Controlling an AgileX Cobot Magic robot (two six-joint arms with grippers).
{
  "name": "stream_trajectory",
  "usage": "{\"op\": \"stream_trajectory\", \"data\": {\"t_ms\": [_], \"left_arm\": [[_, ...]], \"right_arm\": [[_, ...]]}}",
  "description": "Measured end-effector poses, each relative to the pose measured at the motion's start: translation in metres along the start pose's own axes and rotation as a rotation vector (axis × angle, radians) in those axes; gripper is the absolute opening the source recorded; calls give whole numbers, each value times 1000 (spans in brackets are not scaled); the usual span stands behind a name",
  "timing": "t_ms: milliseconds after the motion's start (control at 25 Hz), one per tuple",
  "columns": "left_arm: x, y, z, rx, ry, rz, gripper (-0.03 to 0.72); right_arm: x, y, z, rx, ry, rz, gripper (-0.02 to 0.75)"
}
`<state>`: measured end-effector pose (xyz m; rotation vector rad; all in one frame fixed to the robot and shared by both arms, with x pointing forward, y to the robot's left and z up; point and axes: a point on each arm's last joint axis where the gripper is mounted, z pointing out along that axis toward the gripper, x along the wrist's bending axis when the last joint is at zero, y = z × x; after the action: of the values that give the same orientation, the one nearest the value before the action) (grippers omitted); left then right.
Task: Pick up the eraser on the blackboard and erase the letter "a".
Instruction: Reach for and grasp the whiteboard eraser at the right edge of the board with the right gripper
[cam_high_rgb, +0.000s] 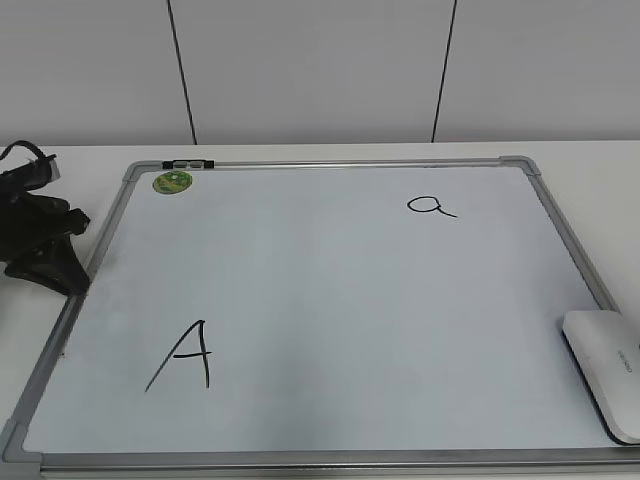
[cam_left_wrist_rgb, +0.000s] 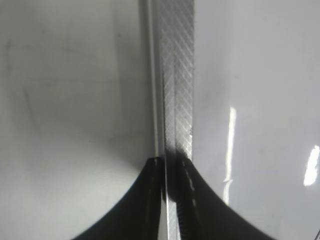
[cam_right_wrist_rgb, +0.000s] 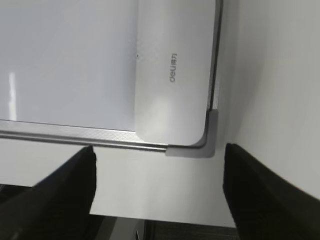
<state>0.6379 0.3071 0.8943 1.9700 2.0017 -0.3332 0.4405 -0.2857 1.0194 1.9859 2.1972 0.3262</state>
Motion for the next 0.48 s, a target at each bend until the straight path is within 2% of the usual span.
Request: {"op": "stream_trajectory", "data": {"t_ms": [480], "left_arm": [[0, 0, 0, 2, 0, 1, 56]], "right_arm": [[-2, 23, 55, 72, -12, 37, 586]]}}
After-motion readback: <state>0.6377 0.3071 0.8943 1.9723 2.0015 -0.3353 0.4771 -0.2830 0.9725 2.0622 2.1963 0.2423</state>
